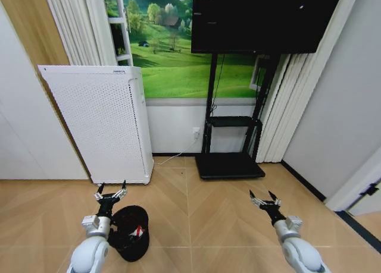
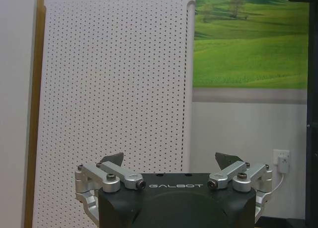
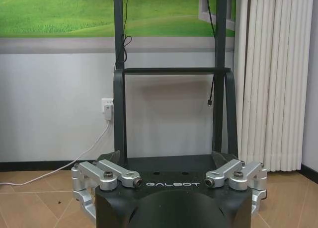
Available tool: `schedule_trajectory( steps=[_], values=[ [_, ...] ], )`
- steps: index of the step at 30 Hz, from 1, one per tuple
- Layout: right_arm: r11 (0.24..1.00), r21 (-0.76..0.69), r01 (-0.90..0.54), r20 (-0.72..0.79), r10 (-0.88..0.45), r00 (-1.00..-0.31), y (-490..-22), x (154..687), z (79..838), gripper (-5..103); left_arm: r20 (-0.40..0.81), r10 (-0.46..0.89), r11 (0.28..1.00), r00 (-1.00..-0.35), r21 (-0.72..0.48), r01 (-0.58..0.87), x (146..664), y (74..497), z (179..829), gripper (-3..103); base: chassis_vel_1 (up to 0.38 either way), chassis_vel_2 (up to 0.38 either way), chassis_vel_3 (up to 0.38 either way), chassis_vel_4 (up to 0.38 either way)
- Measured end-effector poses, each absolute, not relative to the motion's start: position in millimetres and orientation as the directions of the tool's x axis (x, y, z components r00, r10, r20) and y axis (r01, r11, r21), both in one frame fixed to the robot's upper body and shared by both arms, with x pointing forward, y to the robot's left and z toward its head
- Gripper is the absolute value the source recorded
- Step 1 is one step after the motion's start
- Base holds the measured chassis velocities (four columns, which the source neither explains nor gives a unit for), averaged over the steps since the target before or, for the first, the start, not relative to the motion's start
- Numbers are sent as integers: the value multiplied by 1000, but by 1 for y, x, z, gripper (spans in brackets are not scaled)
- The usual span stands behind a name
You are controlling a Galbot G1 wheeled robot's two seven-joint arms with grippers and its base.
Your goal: Pick up the trash bin and place the garbage on the floor into it.
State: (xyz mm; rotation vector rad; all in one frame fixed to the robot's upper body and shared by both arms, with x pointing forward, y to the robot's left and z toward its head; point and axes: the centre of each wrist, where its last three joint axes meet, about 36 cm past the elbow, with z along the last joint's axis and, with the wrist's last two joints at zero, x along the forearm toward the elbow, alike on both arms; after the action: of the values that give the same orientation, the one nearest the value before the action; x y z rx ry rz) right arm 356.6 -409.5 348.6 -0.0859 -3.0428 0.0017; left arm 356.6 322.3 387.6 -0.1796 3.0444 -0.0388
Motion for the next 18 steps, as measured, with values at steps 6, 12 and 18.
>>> schedule_trajectory(
  steps=[6, 12, 18],
  values=[
    [998, -4, 56, 97, 56, -994, -409, 357, 349, 100, -90, -118, 993, -989, -31, -116, 357, 322, 388, 100, 0, 0, 0, 0],
    [998, -4, 56, 97, 56, -994, -409, 357, 349, 100, -90, -118, 993, -989, -31, -116, 357, 322, 388, 100, 0, 0, 0, 0],
    [998, -4, 56, 97, 56, -994, -409, 357, 349, 100, -90, -118, 993, -989, -31, -116, 357, 322, 388, 100, 0, 0, 0, 0]
  ],
)
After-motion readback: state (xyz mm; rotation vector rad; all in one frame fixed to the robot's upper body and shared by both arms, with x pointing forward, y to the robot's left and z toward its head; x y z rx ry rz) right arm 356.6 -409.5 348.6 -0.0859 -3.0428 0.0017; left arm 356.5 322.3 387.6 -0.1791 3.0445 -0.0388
